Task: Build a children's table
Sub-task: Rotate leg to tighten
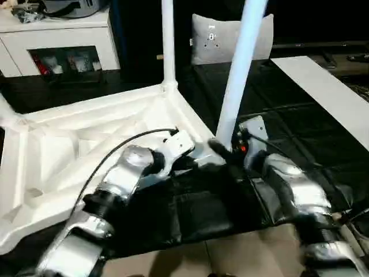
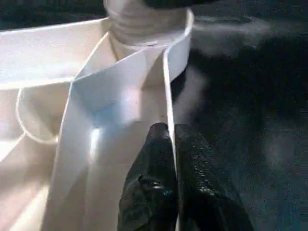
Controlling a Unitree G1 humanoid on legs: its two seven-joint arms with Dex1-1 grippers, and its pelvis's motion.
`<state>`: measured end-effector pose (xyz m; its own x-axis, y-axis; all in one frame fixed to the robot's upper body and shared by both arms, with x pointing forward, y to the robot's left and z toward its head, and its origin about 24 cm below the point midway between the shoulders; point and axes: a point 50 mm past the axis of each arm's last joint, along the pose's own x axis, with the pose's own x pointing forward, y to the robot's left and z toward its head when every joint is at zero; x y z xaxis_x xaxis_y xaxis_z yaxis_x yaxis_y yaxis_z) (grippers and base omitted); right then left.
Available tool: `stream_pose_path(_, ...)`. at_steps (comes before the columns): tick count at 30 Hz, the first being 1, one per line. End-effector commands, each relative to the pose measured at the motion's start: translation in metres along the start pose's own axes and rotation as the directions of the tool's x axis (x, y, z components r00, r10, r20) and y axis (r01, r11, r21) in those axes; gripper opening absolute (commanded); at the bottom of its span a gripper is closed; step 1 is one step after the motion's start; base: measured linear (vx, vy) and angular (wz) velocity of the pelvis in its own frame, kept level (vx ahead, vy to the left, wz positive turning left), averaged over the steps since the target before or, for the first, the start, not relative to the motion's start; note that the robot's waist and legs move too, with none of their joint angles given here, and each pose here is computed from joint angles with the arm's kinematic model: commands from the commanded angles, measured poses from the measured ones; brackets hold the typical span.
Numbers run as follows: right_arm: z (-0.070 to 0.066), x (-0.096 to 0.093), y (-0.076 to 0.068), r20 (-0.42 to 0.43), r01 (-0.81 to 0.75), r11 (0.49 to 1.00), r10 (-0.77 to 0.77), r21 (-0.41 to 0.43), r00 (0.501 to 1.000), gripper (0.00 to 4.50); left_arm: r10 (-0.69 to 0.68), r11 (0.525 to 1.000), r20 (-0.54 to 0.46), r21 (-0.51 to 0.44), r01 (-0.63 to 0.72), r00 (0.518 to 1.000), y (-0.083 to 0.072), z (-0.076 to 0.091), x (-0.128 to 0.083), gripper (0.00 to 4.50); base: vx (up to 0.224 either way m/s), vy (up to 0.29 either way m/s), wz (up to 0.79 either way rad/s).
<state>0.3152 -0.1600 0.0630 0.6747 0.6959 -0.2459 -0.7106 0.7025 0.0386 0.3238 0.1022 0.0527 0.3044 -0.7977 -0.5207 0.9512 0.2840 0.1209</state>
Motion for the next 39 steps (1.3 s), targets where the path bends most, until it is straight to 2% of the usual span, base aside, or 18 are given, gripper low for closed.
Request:
stream_pose_path(1,0.007,-0.006,0.006,0.009,-0.147,0.986,0.149,-0.084,0.989,3.76,-0.121,0.988,0.032,0.098,0.117,0.992,-0.005,0.006,-0.004,0.0,0.0,0.0,0.0)
stream_pose_path(2,0.007,-0.008,0.007,0.006,-0.164,0.982,0.165,-0.091,0.986,3.76,-0.13,0.987,0.03,0.102,0.126,0.991,-0.006,0.006,-0.005,0.0,0.0,0.0,0.0)
stream_pose_path(4,0.005,-0.022,0.008,-0.029,-0.301,0.943,0.3,-0.141,0.953,3.76,-0.221,0.966,-0.008,0.138,0.22,0.975,-0.008,-0.002,-0.014,0.0,0.0,0.0,0.0)
stream_pose_path(6,0.005,-0.025,0.008,-0.041,-0.332,0.932,0.33,-0.141,0.943,3.76,-0.246,0.959,-0.015,0.142,0.245,0.969,-0.009,-0.004,-0.016,0.0,0.0,0.0,0.0)
stream_pose_path(11,0.004,-0.034,0.009,-0.068,-0.453,0.887,0.449,-0.089,0.891,3.41,-0.36,0.918,-0.036,0.167,0.361,0.932,-0.014,-0.005,-0.024,0.0,0.0,0.0,0.0)
stream_pose_path(12,0.003,-0.037,0.01,-0.088,-0.511,0.855,0.504,-0.089,0.859,3.29,-0.389,0.9,-0.065,0.187,0.394,0.919,-0.013,-0.006,-0.026,0.0,0.0,0.0,0.0)
stream_pose_path(18,0.001,-0.041,0.014,-0.128,-0.614,0.787,0.604,-0.058,0.787,2.81,-0.428,0.874,-0.096,0.211,0.438,0.899,-0.01,-0.006,-0.03,0.0,0.0,0.0,0.0)
stream_pose_path(20,0.001,-0.04,0.015,-0.129,-0.622,0.781,0.613,-0.049,0.78,2.64,-0.433,0.87,-0.098,0.212,0.444,0.896,-0.01,-0.006,-0.03,0.0,0.0,0.0,0.0)
stream_pose_path(28,0.0,-0.033,0.019,-0.117,-0.63,0.775,0.622,-0.044,0.774,1.99,-0.445,0.863,-0.097,0.22,0.456,0.89,-0.01,-0.005,-0.028,0.0,0.0,0.0,0.0)
stream_pose_path(33,-0.002,-0.034,0.024,-0.103,-0.651,0.759,0.647,-0.006,0.755,1.92,-0.44,0.869,-0.084,0.211,0.448,0.894,-0.01,-0.006,-0.028,0.0,0.0,0.0,0.0)
stream_pose_path(35,-0.002,-0.035,0.026,-0.081,-0.646,0.764,0.644,0.011,0.761,1.92,-0.42,0.885,-0.054,0.196,0.422,0.906,-0.01,-0.004,-0.026,0.0,0.0,0.0,0.0)
stream_pose_path(36,-0.002,-0.034,0.028,-0.055,-0.624,0.781,0.625,0.038,0.779,1.92,-0.369,0.914,-0.036,0.166,0.37,0.929,-0.007,-0.002,-0.024,0.0,0.0,0.0,0.0)
stream_pose_path(38,-0.002,-0.033,0.03,-0.05,-0.611,0.79,0.613,0.043,0.789,1.91,-0.34,0.929,-0.029,0.147,0.341,0.94,-0.006,-0.001,-0.022,0.0,0.0,0.0,0.0)
stream_pose_path(39,-0.004,-0.02,0.032,-0.052,-0.495,0.867,0.497,0.05,0.866,1.91,-0.272,0.959,0.011,0.089,0.27,0.962,-0.004,0.005,-0.015,0.0,0.0,0.0,0.0)
